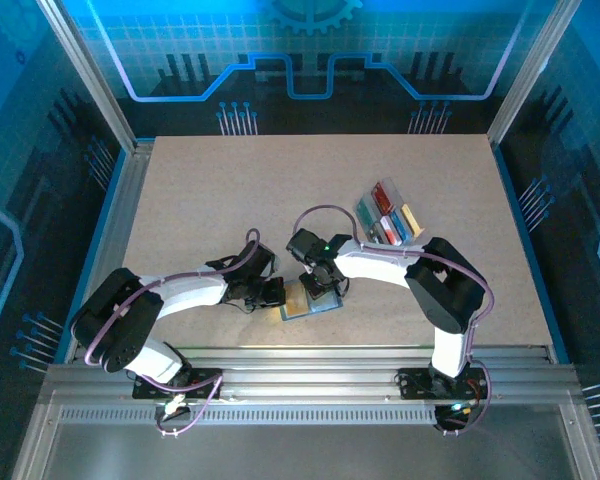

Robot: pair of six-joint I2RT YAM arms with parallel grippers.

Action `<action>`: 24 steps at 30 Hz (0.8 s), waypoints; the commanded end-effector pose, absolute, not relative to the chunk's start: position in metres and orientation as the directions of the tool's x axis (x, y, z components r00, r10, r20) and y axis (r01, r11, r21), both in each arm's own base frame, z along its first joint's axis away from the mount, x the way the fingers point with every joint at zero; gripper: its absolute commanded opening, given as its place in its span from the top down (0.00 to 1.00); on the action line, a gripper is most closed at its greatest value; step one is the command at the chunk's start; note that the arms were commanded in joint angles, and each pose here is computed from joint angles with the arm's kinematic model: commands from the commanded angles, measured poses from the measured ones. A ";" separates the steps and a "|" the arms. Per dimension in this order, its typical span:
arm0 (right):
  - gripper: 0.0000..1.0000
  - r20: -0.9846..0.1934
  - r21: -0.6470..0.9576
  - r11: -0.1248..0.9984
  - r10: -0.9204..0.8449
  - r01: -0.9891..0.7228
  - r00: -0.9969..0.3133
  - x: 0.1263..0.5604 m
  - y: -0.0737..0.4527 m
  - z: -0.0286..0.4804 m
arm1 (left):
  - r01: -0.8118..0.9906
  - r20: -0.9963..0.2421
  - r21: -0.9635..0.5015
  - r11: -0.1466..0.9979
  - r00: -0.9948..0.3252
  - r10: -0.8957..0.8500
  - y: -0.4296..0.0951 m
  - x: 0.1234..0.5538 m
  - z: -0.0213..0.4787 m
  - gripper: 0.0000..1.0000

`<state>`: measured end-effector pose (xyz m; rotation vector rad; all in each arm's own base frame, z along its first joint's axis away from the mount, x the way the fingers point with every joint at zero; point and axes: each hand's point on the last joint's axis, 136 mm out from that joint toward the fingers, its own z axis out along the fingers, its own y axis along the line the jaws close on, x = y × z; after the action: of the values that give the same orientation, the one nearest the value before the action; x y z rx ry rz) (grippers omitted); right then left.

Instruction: Put the credit cards into the card holder

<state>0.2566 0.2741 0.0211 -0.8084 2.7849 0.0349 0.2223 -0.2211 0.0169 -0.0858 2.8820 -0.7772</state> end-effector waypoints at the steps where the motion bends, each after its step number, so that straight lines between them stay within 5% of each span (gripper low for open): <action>1: 1.00 -0.192 -0.085 0.838 -0.545 -0.539 -0.816 0.251 0.264 0.018 | -0.054 -0.088 -0.465 0.884 -0.990 -0.107 -0.210 0.212 -0.002 1.00; 18: 1.00 -0.259 -0.067 0.780 -0.616 -0.623 -0.744 0.244 0.308 0.059 | -0.062 -0.085 -0.478 0.876 -0.990 -0.116 -0.211 0.211 -0.003 1.00; 24: 0.83 -0.264 0.043 0.781 -0.593 -0.623 -0.761 0.233 0.322 0.061 | -0.065 -0.082 -0.482 0.874 -0.990 -0.119 -0.210 0.210 -0.003 1.00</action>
<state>0.2450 0.3108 0.0537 -0.9339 2.7185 0.0815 0.2245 -0.2246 0.0158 -0.0764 2.8566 -0.8115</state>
